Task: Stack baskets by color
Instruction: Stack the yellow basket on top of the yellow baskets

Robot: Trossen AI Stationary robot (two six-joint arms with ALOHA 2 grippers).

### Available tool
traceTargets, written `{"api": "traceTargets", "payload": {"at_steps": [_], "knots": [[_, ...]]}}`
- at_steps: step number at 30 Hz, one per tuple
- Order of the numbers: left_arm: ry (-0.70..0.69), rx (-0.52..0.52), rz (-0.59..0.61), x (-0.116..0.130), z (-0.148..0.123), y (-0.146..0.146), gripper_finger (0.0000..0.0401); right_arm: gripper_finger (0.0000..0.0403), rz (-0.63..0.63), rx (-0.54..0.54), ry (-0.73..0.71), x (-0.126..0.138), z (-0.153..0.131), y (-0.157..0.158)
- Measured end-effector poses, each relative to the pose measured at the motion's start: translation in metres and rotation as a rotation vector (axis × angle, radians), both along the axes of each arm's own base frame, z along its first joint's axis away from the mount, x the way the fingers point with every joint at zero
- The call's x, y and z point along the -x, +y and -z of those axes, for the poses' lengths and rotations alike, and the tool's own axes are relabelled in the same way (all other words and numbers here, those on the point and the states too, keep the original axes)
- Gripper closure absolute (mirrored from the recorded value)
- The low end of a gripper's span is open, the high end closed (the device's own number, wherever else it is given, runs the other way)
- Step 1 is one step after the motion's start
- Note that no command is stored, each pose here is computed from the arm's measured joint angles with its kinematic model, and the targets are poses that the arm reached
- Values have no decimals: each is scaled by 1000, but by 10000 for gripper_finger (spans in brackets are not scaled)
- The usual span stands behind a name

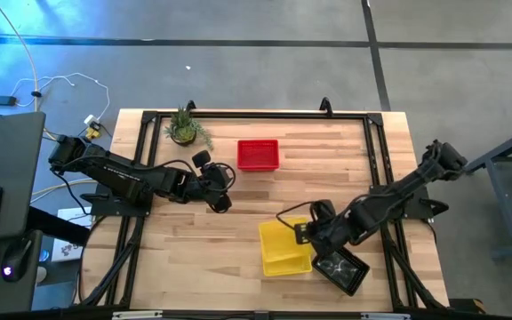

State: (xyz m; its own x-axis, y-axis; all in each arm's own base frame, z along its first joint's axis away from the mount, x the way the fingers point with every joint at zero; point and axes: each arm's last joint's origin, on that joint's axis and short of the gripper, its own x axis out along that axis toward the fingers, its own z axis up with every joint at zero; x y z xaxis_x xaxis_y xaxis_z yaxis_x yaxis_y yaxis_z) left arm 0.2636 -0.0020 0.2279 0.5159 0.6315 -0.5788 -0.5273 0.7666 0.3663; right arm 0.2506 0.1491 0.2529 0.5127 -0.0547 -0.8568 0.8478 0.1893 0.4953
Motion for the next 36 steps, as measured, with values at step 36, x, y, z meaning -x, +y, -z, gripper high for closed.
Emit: {"api": "traceTargets", "payload": {"at_steps": [36], "knots": [[65, -29, 30, 2, 2, 0, 256, 396, 161, -67, 159, 4, 41, 33]]}}
